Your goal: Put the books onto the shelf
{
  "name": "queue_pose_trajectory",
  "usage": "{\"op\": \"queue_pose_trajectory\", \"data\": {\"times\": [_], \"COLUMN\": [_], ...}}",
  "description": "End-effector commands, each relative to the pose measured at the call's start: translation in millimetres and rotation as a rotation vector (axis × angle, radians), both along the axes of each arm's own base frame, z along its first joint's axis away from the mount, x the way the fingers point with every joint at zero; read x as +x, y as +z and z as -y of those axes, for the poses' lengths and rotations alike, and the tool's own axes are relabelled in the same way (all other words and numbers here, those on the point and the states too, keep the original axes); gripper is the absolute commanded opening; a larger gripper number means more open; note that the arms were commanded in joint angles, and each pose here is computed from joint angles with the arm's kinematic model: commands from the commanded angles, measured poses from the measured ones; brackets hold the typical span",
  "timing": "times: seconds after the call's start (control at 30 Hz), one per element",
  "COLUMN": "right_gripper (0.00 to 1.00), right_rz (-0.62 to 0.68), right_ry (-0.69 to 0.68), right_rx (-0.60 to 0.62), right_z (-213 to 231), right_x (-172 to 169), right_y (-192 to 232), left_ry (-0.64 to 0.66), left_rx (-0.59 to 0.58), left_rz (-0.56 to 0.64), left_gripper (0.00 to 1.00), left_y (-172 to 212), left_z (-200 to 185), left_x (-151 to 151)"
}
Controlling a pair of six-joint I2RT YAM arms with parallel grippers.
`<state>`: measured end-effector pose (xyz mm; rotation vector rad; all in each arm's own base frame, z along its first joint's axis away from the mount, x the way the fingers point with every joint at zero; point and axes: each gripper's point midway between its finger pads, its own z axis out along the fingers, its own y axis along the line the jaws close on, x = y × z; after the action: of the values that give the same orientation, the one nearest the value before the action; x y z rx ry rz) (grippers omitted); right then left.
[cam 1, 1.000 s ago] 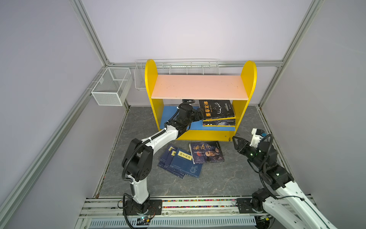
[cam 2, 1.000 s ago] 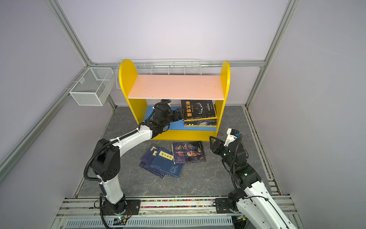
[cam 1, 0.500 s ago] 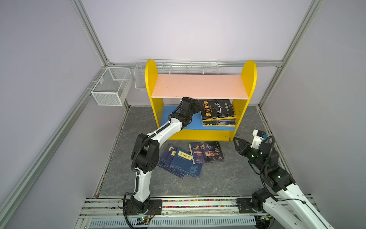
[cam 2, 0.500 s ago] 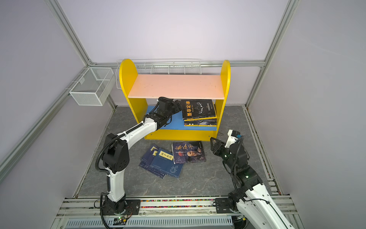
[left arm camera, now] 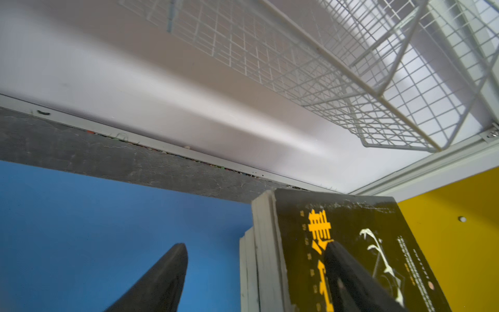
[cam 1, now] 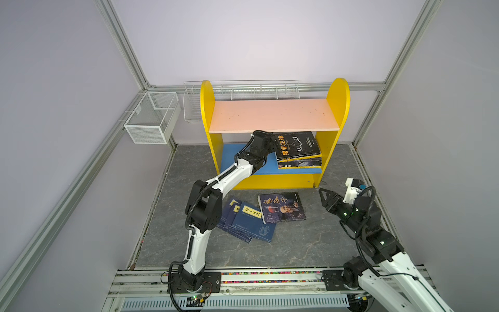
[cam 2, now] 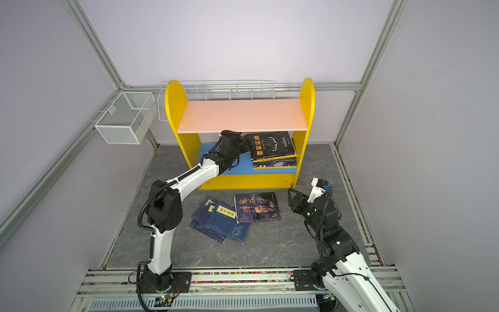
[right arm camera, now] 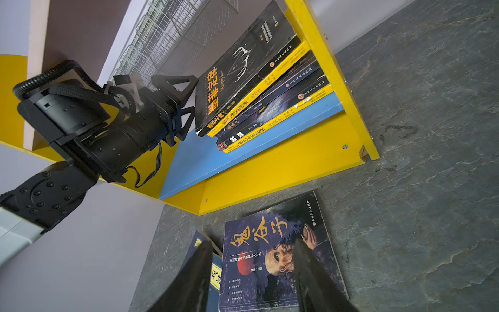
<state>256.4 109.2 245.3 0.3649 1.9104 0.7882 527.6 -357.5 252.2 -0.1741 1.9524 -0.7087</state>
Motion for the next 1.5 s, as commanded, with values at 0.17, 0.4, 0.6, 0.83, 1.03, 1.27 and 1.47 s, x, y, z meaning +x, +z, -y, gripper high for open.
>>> {"op": "queue_pose_trajectory", "data": {"times": [0.17,0.4,0.6,0.83,1.03,1.27,1.47], "right_gripper": [0.51,0.51,0.51,0.51,0.52,0.48,0.33], "right_rz": [0.0,0.002,-0.001,0.012,0.012,0.001,-0.057], "right_ry": [-0.018,-0.018,-0.017,-0.01,0.0,0.087,0.143], "right_rx": [-0.028,-0.027,-0.034,-0.039,-0.053,-0.08,-0.149], "right_z": [5.4,5.5,6.1,5.7,5.2,-12.9,-30.2], "right_x": [-1.2,-1.4,-2.2,-3.2,-4.2,3.9,23.8], "right_y": [-4.2,-0.8,-0.4,3.5,2.3,5.1,1.7], "left_ry": [-0.142,-0.21,-0.255,-0.254,-0.136,0.0,-0.028], "left_rx": [-0.039,-0.062,-0.065,-0.062,-0.064,-0.106,-0.084], "left_rz": [0.017,0.042,0.039,0.055,0.111,0.165,0.165], "left_gripper": [0.8,0.8,0.79,0.79,0.81,0.82,0.83], "left_y": [-3.2,5.9,3.5,9.2,35.3,65.8,65.3], "left_z": [17.5,31.8,47.2,51.7,24.6,-16.0,-23.0], "left_x": [8.4,3.4,0.7,-0.5,-1.8,-18.8,-57.8]}}
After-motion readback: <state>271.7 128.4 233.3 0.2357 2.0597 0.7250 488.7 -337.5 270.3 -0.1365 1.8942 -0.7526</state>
